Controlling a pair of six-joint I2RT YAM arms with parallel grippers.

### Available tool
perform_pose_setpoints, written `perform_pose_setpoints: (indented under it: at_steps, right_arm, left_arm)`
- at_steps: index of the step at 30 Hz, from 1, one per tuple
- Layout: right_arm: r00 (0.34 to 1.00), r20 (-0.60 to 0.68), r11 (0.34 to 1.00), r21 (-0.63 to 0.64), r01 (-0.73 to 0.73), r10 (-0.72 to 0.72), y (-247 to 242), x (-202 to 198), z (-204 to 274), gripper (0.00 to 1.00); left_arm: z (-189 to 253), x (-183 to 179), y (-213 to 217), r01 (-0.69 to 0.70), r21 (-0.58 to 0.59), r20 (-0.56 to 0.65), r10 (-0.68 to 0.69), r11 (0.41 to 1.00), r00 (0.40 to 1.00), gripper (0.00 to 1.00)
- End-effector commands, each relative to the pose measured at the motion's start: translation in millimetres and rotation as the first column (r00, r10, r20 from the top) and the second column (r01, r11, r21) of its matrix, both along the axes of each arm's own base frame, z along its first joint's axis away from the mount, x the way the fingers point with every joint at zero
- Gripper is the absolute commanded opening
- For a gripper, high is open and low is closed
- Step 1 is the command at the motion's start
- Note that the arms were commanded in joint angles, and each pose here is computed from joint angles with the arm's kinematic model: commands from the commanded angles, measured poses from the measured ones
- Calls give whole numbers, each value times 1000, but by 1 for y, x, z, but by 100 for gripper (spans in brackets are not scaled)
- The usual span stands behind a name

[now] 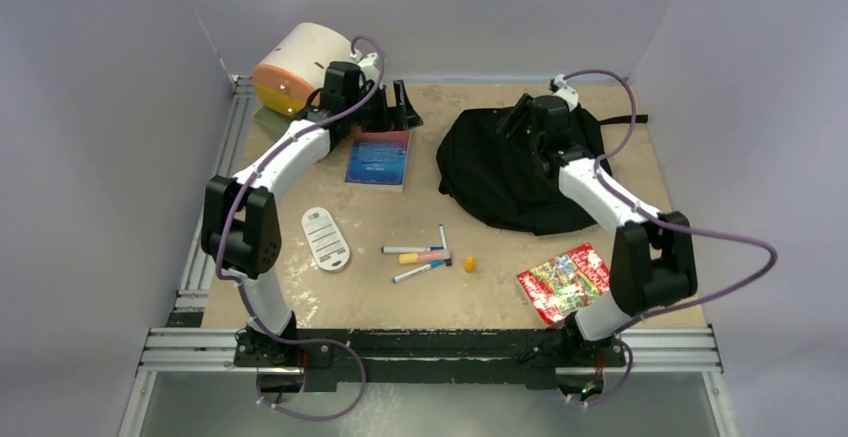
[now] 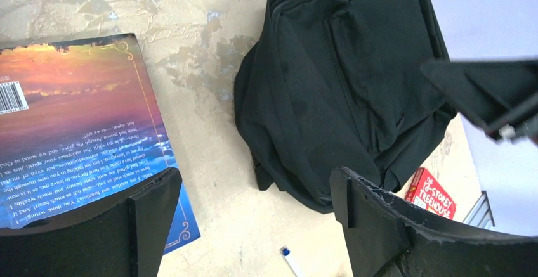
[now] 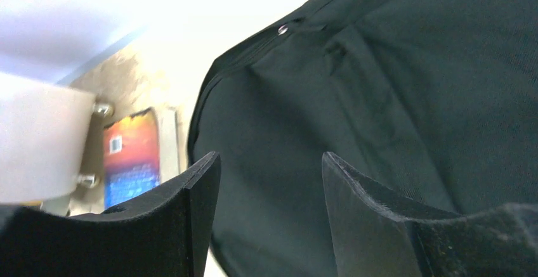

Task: Pack the student bag
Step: Adjust the student bag at the center of the board.

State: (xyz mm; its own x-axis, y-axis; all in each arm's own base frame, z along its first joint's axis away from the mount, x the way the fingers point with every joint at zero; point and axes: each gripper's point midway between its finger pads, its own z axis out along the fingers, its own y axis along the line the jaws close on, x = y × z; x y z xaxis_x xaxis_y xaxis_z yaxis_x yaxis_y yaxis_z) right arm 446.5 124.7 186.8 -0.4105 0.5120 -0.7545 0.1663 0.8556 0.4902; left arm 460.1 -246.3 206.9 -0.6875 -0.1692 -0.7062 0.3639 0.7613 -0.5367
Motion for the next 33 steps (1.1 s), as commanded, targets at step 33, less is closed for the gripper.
perform_pose_setpoints:
  at_steps: [33]
  right_arm:
    - [984, -165, 992, 89, 85, -70, -35, -9, -37, 64]
  left_arm:
    - [-95, 73, -114, 269, 148, 57, -280, 952, 958, 80]
